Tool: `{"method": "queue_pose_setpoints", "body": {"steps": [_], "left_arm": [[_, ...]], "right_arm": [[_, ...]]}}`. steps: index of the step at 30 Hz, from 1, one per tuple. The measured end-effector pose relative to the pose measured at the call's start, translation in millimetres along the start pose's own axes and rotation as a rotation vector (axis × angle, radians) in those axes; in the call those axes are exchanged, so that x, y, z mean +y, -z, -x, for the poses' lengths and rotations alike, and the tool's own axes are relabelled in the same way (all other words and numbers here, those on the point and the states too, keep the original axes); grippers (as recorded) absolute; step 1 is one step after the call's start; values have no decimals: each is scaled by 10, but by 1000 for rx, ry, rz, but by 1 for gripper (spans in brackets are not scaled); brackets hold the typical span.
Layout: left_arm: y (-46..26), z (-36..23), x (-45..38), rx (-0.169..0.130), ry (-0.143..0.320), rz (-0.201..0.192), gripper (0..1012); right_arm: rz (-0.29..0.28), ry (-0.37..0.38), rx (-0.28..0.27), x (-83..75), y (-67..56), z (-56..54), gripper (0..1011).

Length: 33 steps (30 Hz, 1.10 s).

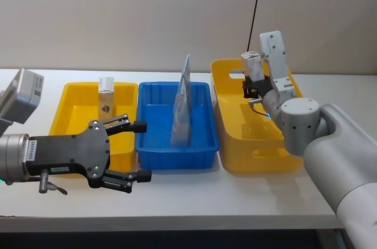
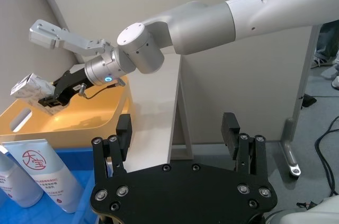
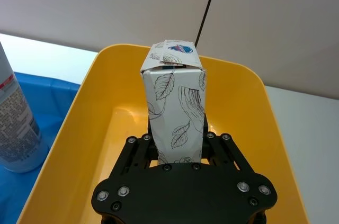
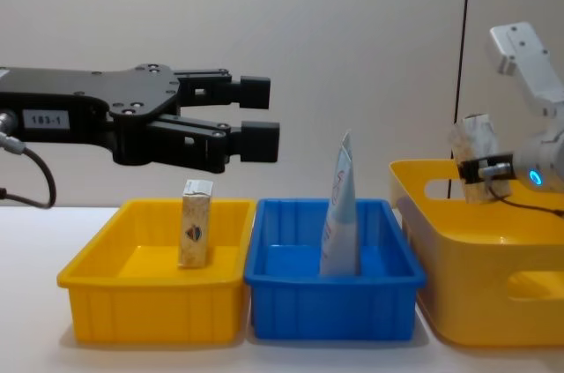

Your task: Bimanual collaborative sorting of washing and personal care products

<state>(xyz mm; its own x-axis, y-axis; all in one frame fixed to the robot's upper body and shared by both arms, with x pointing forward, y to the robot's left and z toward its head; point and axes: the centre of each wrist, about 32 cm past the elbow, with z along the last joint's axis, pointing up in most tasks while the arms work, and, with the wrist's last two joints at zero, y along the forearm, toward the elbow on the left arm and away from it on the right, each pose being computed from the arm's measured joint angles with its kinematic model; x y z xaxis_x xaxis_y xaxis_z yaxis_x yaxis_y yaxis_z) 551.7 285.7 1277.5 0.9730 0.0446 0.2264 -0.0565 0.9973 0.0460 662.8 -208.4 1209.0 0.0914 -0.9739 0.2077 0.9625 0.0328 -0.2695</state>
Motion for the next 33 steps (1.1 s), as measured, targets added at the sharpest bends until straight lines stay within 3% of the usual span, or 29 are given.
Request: {"method": "queue_pose_setpoints", "body": {"steps": [11,13,21,26,33], "left_arm": [[0,0,0,0,0,0,1001],[0,0,0,0,0,0,1001],[0,0,0,0,0,0,1001],[0,0,0,0,0,0,1001],[0,0,0,0,0,0,1001]], "right_arm": [[20,-4,-18,25,5,49,366],[19,-4,-20,26,1,57,473],[1,-5,-21,16,-39,70,705],[-15,-6,-16,-1,-73,76,908],[-41,-17,-11,-60,-117,88,1003]]}}
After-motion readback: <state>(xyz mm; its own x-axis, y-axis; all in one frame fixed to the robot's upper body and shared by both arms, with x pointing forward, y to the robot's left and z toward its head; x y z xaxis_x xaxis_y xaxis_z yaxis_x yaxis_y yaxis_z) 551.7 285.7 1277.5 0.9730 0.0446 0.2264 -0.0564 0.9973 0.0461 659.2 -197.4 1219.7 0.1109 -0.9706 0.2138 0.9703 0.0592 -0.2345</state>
